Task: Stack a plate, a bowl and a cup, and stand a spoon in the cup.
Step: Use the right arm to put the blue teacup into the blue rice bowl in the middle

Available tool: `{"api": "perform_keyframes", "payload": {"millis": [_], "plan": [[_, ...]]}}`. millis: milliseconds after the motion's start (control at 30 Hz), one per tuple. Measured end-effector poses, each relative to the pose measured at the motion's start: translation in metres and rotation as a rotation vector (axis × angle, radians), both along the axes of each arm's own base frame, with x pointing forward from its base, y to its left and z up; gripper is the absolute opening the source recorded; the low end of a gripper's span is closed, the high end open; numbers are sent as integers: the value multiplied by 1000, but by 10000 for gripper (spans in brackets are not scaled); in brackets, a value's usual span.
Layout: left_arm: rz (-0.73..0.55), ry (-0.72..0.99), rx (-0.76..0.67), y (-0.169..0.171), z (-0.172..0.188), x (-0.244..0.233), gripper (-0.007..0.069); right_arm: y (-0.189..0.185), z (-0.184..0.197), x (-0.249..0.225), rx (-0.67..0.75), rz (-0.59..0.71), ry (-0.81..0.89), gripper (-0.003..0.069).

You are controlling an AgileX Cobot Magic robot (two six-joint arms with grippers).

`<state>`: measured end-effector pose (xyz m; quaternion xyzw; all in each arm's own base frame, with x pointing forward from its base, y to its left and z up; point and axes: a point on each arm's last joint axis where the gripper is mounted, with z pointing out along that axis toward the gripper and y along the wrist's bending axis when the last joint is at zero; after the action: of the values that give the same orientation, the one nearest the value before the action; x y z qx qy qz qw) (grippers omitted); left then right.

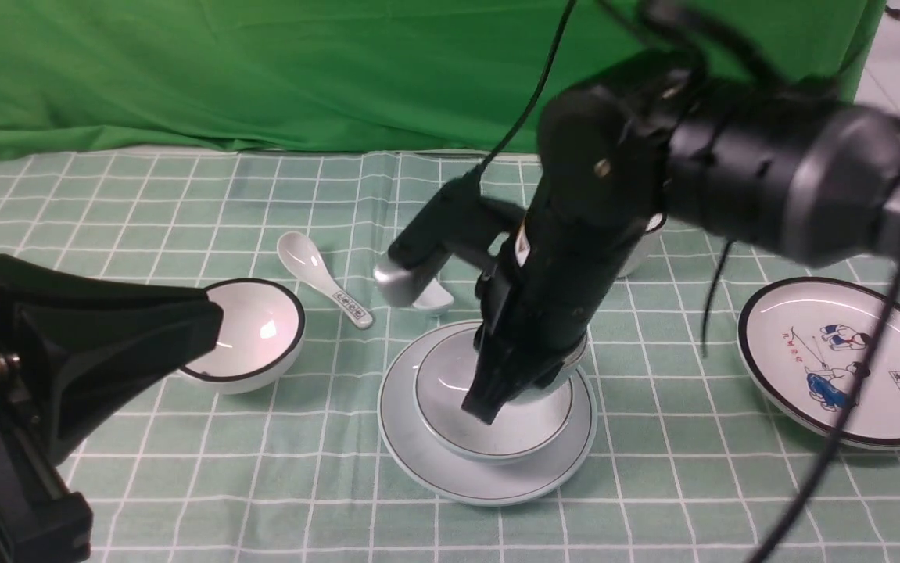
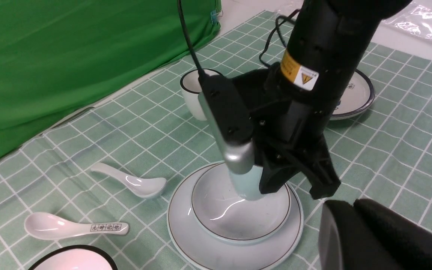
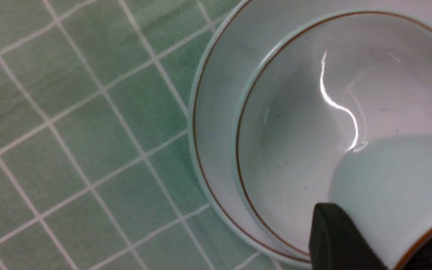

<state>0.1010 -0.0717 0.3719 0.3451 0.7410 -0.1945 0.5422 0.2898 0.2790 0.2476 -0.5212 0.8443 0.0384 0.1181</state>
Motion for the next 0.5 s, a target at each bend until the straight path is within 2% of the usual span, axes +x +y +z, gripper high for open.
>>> {"api": "perform_keyframes", "payload": {"millis": [500], "plan": [[-1,2,1,0,0,0,18,21,-34,23,-42,-5,42,88]]}}
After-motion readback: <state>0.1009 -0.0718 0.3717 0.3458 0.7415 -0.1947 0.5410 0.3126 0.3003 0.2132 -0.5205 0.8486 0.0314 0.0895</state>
